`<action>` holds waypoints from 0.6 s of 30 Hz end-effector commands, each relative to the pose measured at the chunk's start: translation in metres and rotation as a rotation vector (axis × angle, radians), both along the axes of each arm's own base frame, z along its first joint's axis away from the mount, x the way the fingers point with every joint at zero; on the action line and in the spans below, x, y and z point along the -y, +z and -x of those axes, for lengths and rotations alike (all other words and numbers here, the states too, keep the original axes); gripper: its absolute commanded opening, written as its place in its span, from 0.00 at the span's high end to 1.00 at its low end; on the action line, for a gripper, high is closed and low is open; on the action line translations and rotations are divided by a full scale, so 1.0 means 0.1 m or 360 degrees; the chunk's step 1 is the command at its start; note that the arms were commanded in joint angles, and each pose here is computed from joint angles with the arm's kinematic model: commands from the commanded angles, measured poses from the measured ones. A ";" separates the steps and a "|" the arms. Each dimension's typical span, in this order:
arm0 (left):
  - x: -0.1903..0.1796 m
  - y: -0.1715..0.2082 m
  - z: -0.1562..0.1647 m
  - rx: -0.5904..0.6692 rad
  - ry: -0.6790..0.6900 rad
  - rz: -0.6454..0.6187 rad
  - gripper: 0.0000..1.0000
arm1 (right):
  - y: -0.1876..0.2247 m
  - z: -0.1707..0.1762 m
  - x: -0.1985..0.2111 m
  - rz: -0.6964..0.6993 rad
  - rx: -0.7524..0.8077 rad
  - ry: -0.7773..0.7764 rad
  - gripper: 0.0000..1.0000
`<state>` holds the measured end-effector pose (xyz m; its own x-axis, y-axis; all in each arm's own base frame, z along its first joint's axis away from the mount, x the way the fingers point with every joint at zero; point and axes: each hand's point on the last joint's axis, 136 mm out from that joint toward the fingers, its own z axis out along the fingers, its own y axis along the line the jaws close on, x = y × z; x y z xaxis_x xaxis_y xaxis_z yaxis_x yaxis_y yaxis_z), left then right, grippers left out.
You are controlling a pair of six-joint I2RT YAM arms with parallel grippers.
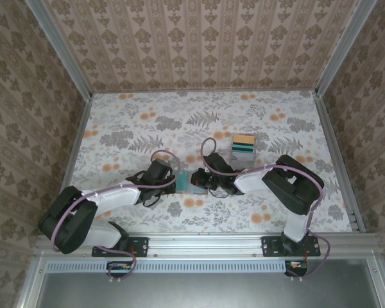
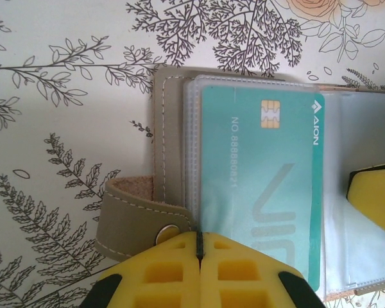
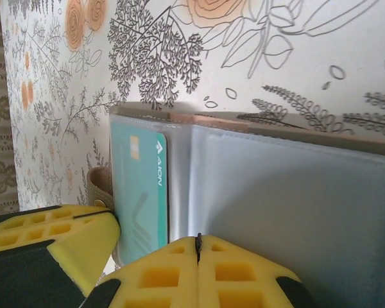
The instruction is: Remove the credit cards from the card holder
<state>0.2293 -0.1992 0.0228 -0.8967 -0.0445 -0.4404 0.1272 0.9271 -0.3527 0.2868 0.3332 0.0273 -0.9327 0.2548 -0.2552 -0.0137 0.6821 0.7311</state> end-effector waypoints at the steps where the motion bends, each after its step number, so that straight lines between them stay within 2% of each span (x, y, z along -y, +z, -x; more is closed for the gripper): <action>1: -0.24 -0.28 0.24 -0.0197 0.0026 -0.0163 1.00 | 0.08 0.00 0.03 -0.0042 0.0016 -0.0022 1.00; 5: -0.19 -0.25 0.24 -0.0187 -0.0001 -0.0127 1.00 | 0.16 0.01 -0.06 -0.0081 0.0033 0.0040 1.00; 7: -0.16 -0.21 0.23 -0.0173 -0.0015 -0.0107 1.00 | 0.20 0.02 -0.11 -0.0082 0.0054 0.0074 0.93; 13: -0.16 -0.17 0.22 -0.0157 -0.0015 -0.0101 1.00 | 0.26 0.04 -0.26 -0.0039 0.0083 0.0153 0.83; 18: -0.15 -0.18 0.23 -0.0165 -0.0015 -0.0098 1.00 | 0.17 0.05 -0.30 -0.0008 0.0044 0.0165 0.80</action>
<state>0.2271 -0.1995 0.0236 -0.9004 -0.0415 -0.4331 0.1297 0.9245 -0.3583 0.2859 0.3612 0.0522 -0.9355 0.1928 -0.2961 -0.1033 0.6523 0.7509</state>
